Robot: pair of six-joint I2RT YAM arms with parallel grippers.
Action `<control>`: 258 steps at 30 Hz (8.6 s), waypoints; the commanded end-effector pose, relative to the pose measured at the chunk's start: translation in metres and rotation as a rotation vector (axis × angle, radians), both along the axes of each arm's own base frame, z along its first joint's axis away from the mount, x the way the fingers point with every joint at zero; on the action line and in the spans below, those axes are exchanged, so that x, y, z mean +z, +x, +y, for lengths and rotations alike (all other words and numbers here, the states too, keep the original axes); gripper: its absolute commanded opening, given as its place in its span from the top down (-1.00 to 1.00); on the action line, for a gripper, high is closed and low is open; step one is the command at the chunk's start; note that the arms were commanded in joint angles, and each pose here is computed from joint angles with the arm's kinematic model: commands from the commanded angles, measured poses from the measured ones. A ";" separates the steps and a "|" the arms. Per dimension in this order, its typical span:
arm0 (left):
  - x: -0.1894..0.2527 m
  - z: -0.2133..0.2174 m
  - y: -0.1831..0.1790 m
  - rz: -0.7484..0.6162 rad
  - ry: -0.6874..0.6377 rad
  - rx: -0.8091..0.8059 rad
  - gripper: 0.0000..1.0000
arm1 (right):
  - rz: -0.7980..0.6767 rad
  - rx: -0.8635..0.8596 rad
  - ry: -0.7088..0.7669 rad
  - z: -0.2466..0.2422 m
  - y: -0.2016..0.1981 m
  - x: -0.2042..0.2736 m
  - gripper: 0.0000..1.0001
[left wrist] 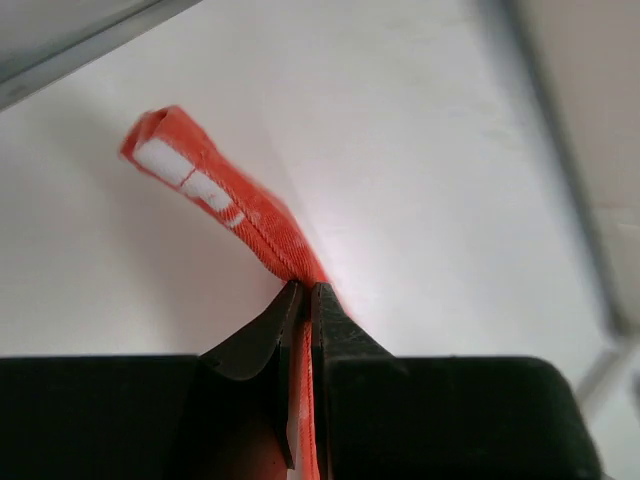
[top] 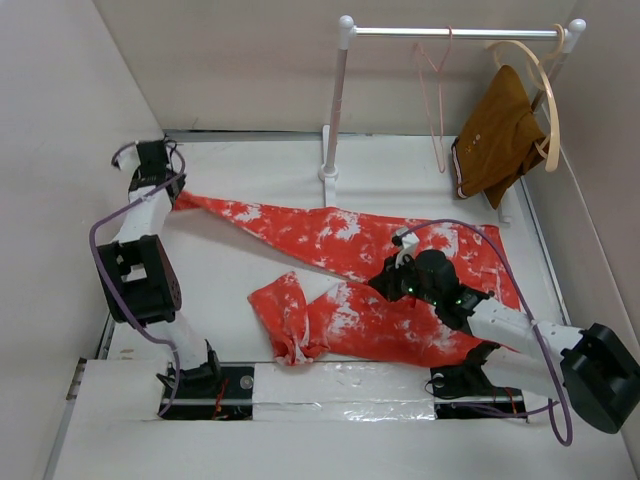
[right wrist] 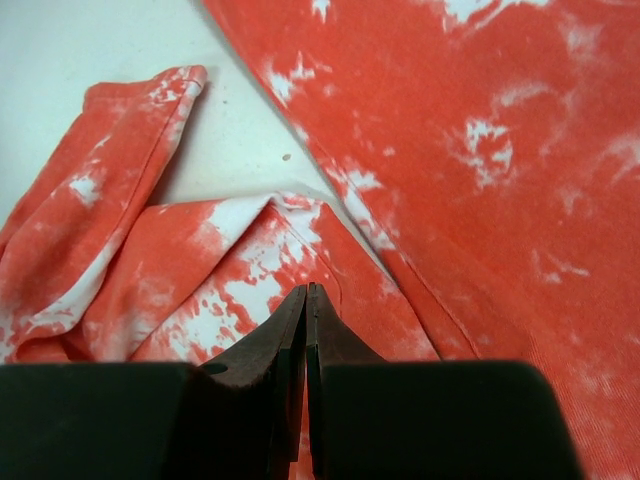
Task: Place the trousers on the hanger
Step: Flatten out the trousers at the center of the board.
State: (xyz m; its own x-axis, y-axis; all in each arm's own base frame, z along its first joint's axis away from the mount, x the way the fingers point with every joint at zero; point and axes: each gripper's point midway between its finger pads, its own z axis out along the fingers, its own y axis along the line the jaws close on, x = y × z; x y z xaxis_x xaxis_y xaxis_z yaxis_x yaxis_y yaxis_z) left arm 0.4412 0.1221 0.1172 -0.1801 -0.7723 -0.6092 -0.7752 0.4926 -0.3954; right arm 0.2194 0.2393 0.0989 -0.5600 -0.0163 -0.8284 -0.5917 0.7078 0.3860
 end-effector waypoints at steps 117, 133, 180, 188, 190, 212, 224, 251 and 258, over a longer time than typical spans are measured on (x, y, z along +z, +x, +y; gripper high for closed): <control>0.068 0.068 -0.202 0.175 0.439 0.393 1.00 | -0.174 -0.221 0.037 -0.038 0.002 0.070 -0.17; 0.022 0.000 -0.063 0.154 0.280 -0.027 -0.11 | -0.163 -0.483 -0.008 -0.088 0.040 0.070 1.00; -0.091 -0.083 0.065 0.233 0.074 -0.364 1.00 | 0.455 -1.137 -0.098 -0.357 0.182 -0.041 1.00; -0.082 -0.080 0.064 0.216 0.082 -0.344 1.00 | 0.209 -1.158 0.071 -0.372 0.213 0.028 1.00; -0.079 -0.076 0.065 0.206 0.080 -0.333 1.00 | 0.179 -1.158 0.092 -0.378 0.222 0.042 1.00; 0.016 -0.077 0.059 -0.020 0.138 -0.271 0.15 | 0.096 -1.104 0.240 -0.311 0.212 0.054 -0.83; 0.126 -0.145 0.026 -0.388 0.039 -0.388 0.89 | 0.061 -0.544 0.251 -0.116 0.082 0.028 0.47; 0.004 -0.191 -0.155 -0.271 -0.189 -0.443 1.00 | 0.075 0.189 -0.310 0.173 -0.026 -0.078 0.82; -0.020 -0.182 -0.171 -0.227 -0.143 -0.446 1.00 | 0.107 0.031 -0.273 0.170 0.039 -0.085 0.86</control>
State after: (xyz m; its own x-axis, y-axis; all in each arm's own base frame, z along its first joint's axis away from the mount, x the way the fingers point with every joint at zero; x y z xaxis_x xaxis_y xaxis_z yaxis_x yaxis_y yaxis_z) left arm 0.2645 -0.0574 0.0974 -0.3814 -0.7422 -0.5511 -0.4108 0.6701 -0.6182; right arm 0.2183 0.4278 0.0271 -0.6193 -0.3001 -0.7255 -0.6682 0.6867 0.2864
